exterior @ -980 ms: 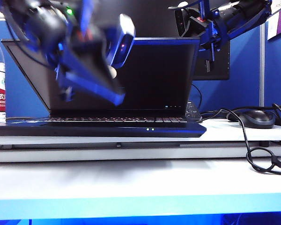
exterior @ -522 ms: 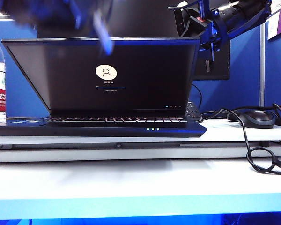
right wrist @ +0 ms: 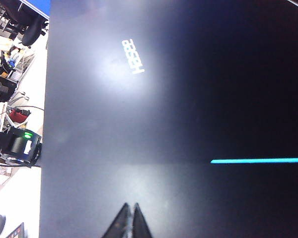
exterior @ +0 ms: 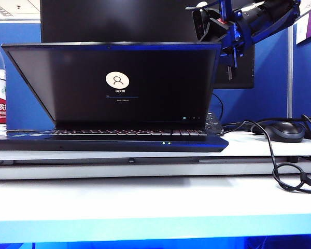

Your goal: Close the lid of the black laptop.

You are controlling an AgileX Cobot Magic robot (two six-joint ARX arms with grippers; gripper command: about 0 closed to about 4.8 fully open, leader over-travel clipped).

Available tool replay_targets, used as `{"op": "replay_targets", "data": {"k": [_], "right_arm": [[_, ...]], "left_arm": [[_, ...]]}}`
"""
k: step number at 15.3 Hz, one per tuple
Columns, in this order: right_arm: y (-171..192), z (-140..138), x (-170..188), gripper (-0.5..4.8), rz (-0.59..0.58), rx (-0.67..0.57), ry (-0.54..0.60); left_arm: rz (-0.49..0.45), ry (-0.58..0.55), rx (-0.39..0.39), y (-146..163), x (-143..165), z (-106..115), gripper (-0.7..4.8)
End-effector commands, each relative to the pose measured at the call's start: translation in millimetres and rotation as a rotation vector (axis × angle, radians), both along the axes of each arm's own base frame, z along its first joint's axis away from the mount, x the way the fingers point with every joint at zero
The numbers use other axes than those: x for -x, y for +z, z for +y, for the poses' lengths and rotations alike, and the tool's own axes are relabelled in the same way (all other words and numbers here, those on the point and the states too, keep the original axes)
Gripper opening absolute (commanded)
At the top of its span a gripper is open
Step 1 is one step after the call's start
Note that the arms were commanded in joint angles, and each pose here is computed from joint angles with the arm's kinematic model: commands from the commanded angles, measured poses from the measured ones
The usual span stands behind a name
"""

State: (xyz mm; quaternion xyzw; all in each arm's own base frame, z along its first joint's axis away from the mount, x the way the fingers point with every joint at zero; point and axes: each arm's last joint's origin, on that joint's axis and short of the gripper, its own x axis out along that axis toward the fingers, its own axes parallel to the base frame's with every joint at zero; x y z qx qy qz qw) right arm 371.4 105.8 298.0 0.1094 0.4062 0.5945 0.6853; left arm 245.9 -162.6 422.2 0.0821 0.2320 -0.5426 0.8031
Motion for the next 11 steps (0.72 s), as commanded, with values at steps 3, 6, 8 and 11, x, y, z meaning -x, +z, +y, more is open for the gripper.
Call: {"op": "replay_targets", "data": {"k": [3,6,8,11], "right_arm": [[4,0,5,-0.02,0.015,0.004,0.005],[6,0,7,-0.01,0.01,0.005,0.004],[6,0,7,-0.01,0.017,0.007,0.003],[5,-1,8,-0.02,0.033,0.01,0.003]], "left_arm": [[-0.259,0.926,-0.386,-17,-35,14,-0.05],[-0.113,0.826,-0.363,-60,-49,10,-0.05],[-0.073,0.819,-0.406,-81,-52,8,-0.05],[-0.006,0.831,-0.438,-104,-50,9,-0.05]]}}
